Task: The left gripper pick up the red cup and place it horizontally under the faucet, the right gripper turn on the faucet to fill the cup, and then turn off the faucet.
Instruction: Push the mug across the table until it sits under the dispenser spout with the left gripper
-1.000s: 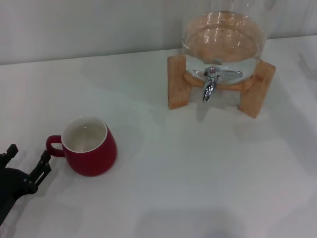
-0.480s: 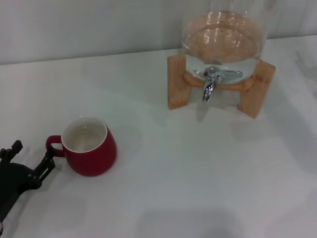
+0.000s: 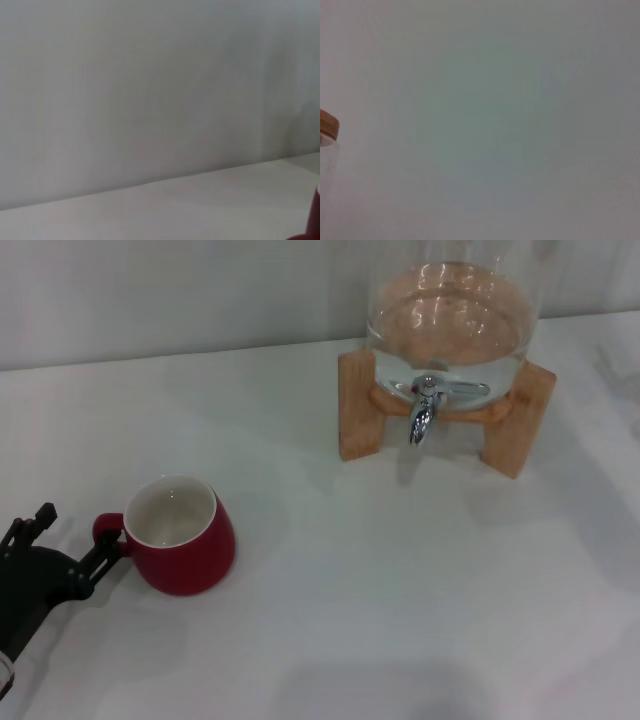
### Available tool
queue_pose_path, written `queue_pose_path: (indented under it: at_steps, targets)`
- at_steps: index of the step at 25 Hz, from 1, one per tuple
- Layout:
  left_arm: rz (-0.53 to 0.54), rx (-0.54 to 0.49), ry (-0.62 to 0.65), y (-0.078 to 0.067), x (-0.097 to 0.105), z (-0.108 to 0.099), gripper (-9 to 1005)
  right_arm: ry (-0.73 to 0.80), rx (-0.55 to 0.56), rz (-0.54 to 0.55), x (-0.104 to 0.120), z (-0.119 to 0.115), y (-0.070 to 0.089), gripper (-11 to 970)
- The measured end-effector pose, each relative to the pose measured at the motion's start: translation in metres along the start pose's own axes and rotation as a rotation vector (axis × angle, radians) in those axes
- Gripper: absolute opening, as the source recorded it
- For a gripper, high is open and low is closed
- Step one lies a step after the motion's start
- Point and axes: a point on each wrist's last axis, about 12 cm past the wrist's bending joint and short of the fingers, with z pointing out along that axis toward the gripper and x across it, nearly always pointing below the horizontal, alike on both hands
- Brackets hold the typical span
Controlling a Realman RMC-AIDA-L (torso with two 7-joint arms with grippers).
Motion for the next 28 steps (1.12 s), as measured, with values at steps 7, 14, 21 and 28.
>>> queue_pose_path:
  at_steps: [7,14,21,28]
  targets:
    - [0.008,-0.004,0.023,0.002,-0.0004,0.0053,755,-0.006,-0.002,0.001,-0.0011,0.0019,0.0006,672]
    - [0.031,0.0,0.021,0.0005,-0.0006,0.0049,661,-0.01,-0.005,0.001,-0.002,0.0038,0.0013,672]
    - [0.026,0.001,0.015,-0.0014,-0.0002,0.0039,441,-0.011,-0.005,0.001,-0.0018,0.0029,0.0013,672]
    - [0.014,-0.015,-0.002,-0.0011,-0.0015,0.0009,189,-0.022,-0.007,0.003,-0.0025,-0.0005,0.0007,672]
